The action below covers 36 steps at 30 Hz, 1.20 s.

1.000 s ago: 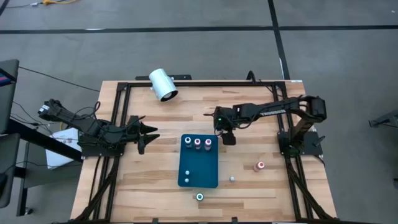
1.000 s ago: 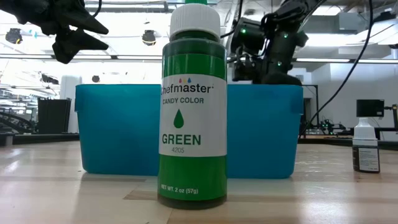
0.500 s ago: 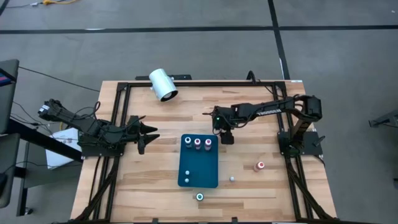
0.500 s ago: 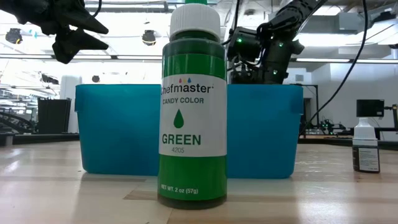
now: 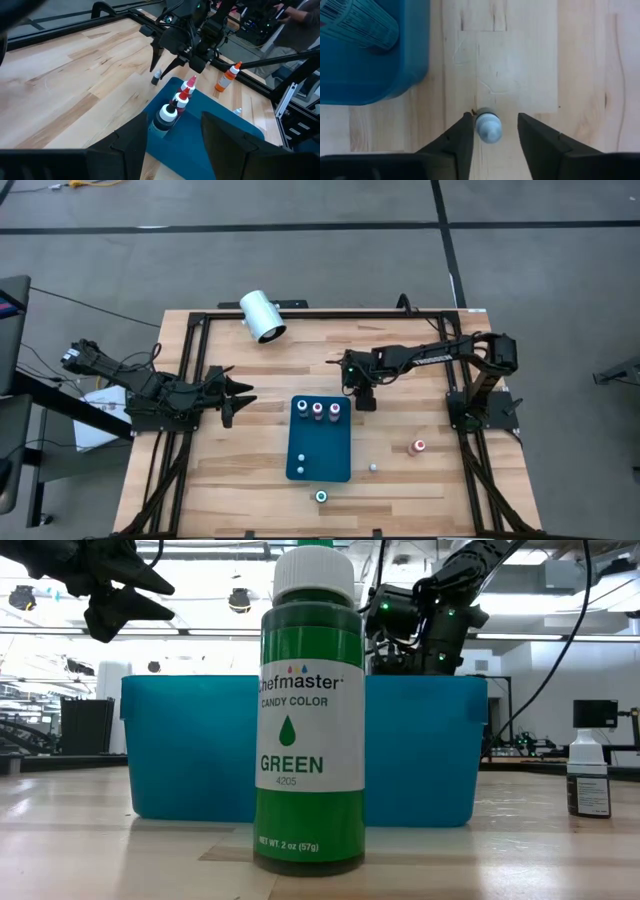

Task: Pick & Place food coloring
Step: Put the small green food coloring bottle into the blue bin

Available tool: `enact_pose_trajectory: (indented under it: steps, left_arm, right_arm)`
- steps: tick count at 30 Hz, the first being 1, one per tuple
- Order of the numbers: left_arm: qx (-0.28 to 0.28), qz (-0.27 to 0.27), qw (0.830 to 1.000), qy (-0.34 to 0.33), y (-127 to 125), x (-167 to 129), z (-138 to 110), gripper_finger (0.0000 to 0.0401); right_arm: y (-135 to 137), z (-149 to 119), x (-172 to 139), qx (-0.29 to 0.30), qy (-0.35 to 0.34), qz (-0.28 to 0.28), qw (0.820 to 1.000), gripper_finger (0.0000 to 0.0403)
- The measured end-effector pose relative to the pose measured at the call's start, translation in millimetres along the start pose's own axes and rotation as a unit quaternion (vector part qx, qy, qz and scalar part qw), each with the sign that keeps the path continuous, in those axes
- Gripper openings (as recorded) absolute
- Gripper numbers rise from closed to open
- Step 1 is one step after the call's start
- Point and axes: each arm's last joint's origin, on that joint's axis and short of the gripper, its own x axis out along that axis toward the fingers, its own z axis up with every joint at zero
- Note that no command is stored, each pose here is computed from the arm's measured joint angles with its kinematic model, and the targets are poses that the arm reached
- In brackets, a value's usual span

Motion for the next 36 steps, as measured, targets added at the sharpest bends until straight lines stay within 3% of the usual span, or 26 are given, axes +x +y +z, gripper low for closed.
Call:
enact_pose_trajectory:
  steps: [18, 24, 36]
  left_arm:
    - [0.000, 0.000, 1.000, 0.000, 0.0, 0.0, 0.0, 0.0174]
    - [0.002, 0.000, 1.000, 0.000, 0.0, 0.1, 0.0, 0.0174]
    - [0.042, -0.001, 0.999, 0.002, 0.0, 0.0, -0.3, 0.0174]
  right_arm:
    - [1.3, -4.9, -2.7, 0.002, 0.025, 0.006, 1.000, 0.0055]
    - [3.5, -9.1, -10.6, 0.009, 0.052, 0.012, 0.999, 0.0048]
    - [24.7, 31.4, -65.4, -0.028, 0.062, 0.028, 0.997, 0.0049]
